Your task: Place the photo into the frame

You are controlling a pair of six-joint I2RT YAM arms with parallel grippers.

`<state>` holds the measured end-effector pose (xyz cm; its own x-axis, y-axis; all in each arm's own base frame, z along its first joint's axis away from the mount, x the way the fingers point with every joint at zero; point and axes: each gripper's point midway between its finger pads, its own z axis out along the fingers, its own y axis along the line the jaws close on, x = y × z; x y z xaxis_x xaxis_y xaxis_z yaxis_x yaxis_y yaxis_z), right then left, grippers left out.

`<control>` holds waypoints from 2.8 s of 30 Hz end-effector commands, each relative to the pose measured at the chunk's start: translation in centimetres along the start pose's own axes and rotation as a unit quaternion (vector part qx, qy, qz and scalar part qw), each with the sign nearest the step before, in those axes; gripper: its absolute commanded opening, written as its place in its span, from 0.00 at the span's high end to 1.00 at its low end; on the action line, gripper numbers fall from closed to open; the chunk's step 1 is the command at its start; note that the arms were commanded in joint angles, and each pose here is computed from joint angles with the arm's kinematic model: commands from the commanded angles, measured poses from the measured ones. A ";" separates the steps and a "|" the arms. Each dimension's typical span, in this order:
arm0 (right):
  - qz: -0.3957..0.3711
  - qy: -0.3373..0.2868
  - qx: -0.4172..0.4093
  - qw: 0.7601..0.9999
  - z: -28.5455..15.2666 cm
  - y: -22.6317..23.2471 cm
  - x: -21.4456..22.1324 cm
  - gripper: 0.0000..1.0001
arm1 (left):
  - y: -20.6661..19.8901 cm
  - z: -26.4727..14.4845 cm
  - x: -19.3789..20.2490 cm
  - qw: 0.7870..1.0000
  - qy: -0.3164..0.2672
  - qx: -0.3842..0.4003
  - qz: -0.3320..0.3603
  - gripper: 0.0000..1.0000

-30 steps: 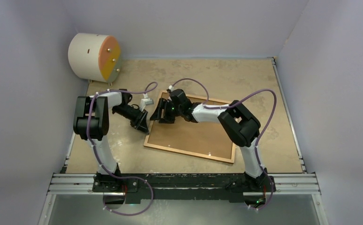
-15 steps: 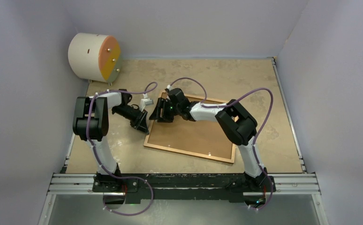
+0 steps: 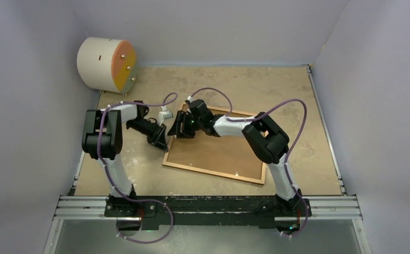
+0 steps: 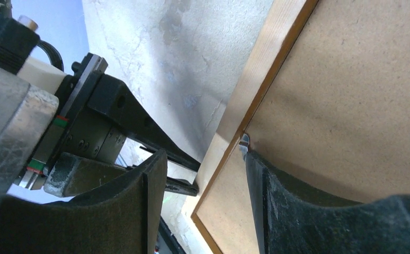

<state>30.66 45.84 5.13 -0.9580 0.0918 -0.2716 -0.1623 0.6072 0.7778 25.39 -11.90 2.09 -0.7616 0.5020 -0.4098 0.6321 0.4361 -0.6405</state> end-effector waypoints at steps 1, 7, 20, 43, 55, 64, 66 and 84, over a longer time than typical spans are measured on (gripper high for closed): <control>-0.004 0.013 -0.004 1.000 0.9 0.1 0.4 0.41 | 3.2 0.5 1.3 0.996 0.033 -0.056 0.054 0.79; -0.002 0.013 -0.001 1.000 1.0 -0.2 0.5 0.41 | 3.2 0.5 1.3 0.996 0.033 -0.055 0.055 0.79; -0.002 0.024 -0.013 1.000 1.1 0.3 0.8 0.42 | 3.2 0.3 1.1 0.996 0.032 -0.057 0.058 0.80; -0.258 0.034 0.147 0.954 -12.3 -4.2 5.7 0.28 | 1.7 -4.1 -2.4 0.992 -0.006 -0.075 0.103 0.34; -0.384 0.089 0.264 0.880 -15.9 -7.7 12.8 0.29 | 1.1 -6.2 -1.8 0.986 0.006 -0.117 0.116 0.28; -0.420 0.096 0.300 0.851 -15.6 -8.8 13.0 0.33 | -0.2 -7.0 -1.9 0.985 -0.001 -0.130 0.116 0.27; -0.424 0.100 0.301 0.848 -15.5 -9.0 13.2 0.34 | -0.3 -7.2 -2.0 0.984 -0.002 -0.134 0.118 0.27; -0.437 0.055 0.333 0.834 -10.3 -6.9 9.6 0.83 | 1.3 -9.4 -3.4 0.980 -0.021 -0.166 0.106 0.26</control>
<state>17.31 32.65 2.48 -0.5640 -0.6984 -0.4406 -0.7367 0.6666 -0.1136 28.85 -6.69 7.58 -0.6049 0.6047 -0.5181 0.7923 0.5221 -0.3157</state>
